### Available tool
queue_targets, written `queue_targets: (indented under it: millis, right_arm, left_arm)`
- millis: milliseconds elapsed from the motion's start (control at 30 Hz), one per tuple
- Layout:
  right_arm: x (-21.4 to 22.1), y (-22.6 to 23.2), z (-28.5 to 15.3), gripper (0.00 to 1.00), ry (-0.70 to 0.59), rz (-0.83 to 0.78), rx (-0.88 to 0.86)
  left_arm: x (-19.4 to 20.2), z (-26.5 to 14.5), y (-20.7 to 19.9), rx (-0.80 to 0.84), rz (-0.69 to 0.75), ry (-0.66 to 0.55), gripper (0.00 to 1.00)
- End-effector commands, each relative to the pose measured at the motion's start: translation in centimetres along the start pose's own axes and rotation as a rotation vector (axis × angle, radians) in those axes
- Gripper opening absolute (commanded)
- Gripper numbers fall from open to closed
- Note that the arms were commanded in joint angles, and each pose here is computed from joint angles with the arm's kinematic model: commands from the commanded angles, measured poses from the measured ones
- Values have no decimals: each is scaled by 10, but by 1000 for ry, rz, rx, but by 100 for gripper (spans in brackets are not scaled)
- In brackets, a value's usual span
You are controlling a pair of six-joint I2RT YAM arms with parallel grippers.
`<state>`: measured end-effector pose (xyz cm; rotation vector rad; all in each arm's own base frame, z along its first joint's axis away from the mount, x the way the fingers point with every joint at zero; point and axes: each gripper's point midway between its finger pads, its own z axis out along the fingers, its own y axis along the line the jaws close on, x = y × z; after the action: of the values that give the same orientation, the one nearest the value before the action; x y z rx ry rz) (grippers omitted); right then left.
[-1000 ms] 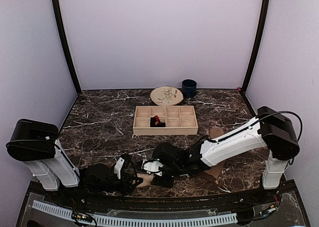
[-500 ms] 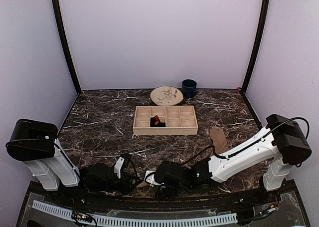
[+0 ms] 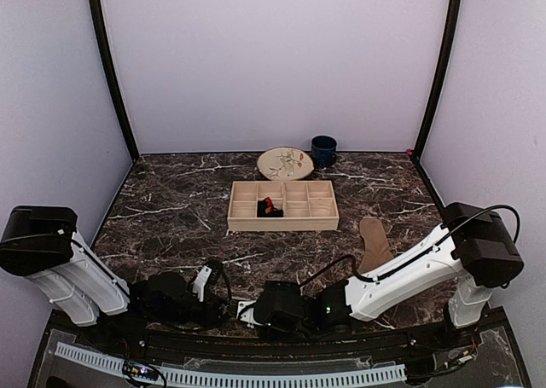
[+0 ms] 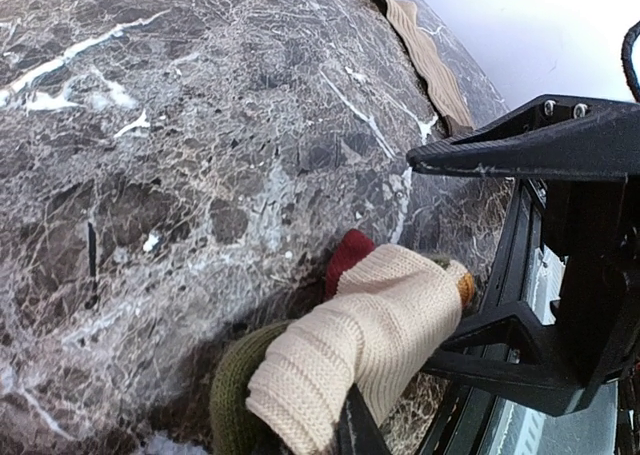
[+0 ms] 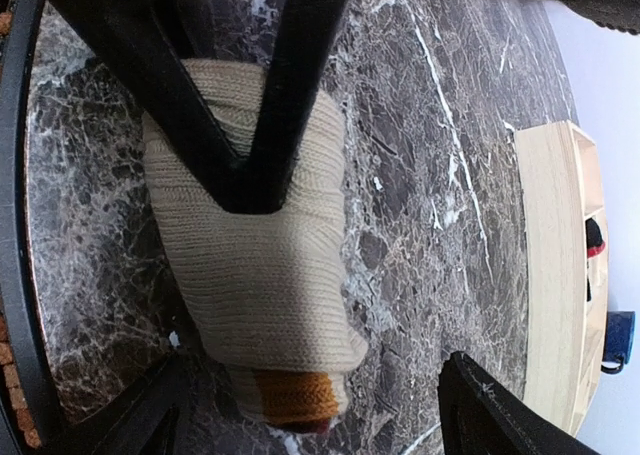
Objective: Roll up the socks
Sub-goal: Roll the sock at the center of the board.
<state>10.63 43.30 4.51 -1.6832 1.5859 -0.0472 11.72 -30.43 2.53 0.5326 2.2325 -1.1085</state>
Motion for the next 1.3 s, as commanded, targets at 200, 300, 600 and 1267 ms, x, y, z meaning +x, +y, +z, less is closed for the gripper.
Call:
queue_targets:
  millis: [200, 300, 600, 1267]
  right_arm:
    - [-26, 5, 8, 85, -31, -145, 80]
    - [-28, 10, 12, 84, -17, -170, 58]
    - [-10, 28, 23, 68, 53, -216, -78]
    - [37, 35, 52, 49, 206, -84, -298]
  left_arm:
    - [27, -3, 18, -70, -14, 171, 8]
    - [25, -3, 16, -61, -24, 175, 7]
    - [15, -5, 10, -30, -53, 178, 6]
    - [8, -2, -1, 40, -104, 217, 7]
